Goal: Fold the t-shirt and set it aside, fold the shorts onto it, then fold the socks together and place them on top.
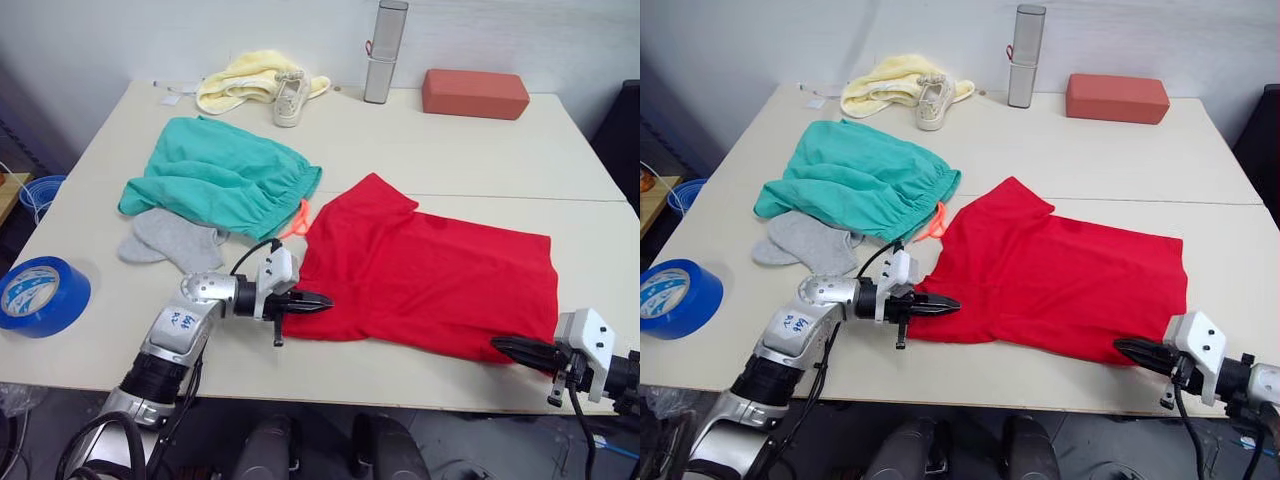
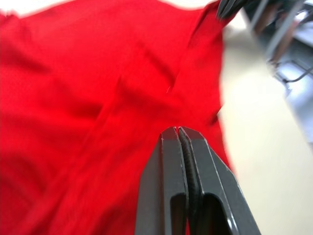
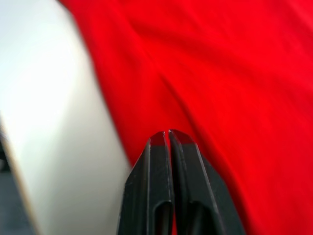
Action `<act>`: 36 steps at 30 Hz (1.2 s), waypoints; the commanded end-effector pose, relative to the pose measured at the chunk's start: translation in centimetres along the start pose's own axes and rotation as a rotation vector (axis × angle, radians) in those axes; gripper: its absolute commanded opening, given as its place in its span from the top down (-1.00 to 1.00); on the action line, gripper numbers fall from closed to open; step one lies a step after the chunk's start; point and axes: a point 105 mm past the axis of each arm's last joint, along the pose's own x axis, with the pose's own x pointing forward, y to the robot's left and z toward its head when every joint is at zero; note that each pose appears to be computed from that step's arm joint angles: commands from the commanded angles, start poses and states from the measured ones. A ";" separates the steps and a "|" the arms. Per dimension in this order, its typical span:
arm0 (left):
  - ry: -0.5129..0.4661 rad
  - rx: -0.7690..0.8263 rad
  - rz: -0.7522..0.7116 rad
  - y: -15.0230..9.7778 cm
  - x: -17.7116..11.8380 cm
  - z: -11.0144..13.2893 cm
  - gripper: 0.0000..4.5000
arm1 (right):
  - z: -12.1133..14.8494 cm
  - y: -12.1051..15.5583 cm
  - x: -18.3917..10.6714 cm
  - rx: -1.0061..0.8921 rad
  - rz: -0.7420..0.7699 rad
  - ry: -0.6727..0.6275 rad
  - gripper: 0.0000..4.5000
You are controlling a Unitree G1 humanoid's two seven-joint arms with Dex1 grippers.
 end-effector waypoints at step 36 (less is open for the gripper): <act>-0.017 0.475 -0.023 -4.4 -5.3 0.4 0.10 | 2.5 1.2 -3.1 -0.092 0.055 -0.075 -0.10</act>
